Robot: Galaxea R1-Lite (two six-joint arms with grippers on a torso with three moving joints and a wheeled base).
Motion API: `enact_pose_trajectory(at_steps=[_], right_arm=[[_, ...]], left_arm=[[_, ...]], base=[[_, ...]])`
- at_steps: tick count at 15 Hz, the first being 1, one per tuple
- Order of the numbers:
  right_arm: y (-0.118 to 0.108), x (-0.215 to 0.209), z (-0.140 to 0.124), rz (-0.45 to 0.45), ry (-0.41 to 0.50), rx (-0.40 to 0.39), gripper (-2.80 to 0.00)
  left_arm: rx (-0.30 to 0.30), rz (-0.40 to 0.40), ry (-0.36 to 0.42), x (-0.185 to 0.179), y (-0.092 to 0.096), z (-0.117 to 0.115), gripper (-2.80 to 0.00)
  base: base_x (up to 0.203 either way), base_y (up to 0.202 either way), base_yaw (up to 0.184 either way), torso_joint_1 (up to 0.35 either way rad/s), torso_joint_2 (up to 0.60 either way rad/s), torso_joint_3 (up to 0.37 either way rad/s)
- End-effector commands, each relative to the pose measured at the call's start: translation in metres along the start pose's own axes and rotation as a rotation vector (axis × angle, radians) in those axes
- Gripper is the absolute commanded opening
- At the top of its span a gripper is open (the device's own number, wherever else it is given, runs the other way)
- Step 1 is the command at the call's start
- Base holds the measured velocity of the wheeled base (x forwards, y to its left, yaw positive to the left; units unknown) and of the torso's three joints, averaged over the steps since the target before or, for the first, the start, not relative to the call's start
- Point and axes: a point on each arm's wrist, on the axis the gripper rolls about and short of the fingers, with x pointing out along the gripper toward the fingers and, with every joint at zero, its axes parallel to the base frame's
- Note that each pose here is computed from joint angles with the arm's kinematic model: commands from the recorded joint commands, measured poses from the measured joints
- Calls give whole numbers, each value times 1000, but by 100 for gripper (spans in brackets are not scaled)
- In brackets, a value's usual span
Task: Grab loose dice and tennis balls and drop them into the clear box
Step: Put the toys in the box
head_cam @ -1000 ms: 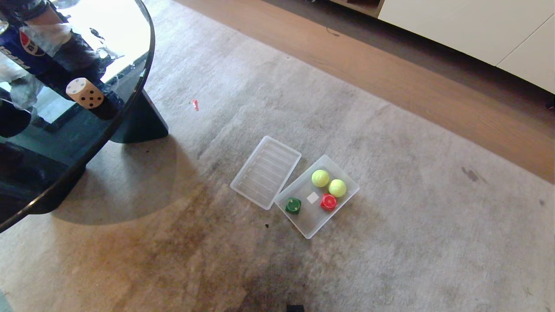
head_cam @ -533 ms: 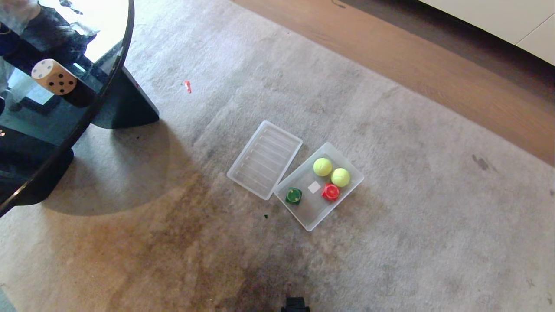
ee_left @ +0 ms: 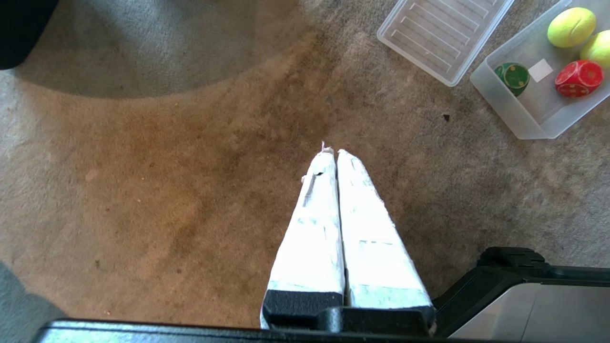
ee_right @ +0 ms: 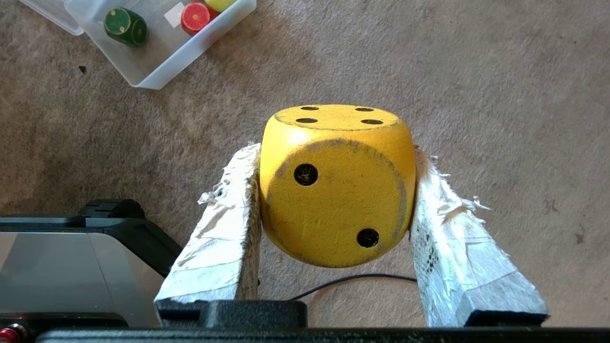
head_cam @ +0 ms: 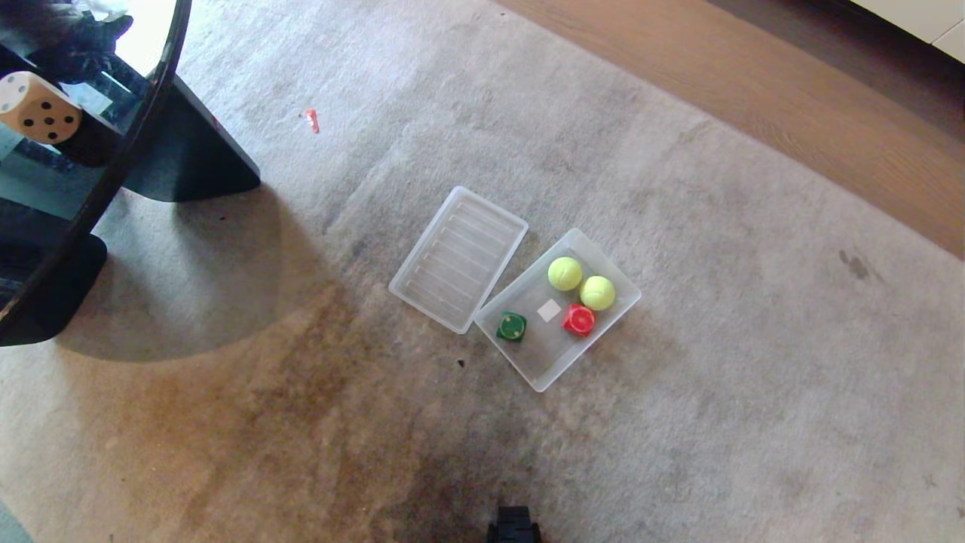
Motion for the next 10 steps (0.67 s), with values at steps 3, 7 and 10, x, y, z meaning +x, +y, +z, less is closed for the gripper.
enact_pose_trajectory(at_steps=[3, 7, 10], right_arm=[[0, 0, 0, 0, 1, -1, -280], [0, 0, 0, 2, 1, -1, -280], [0, 0, 0, 2, 1, -1, -280]], left_arm=[[0, 0, 0, 0, 0, 0, -280], [0, 0, 0, 0, 0, 0, -280], [0, 0, 1, 0, 0, 0, -280]], base=[[0, 0, 0, 0, 0, 0], [0, 0, 0, 0, 0, 0], [0, 0, 0, 1, 0, -12]])
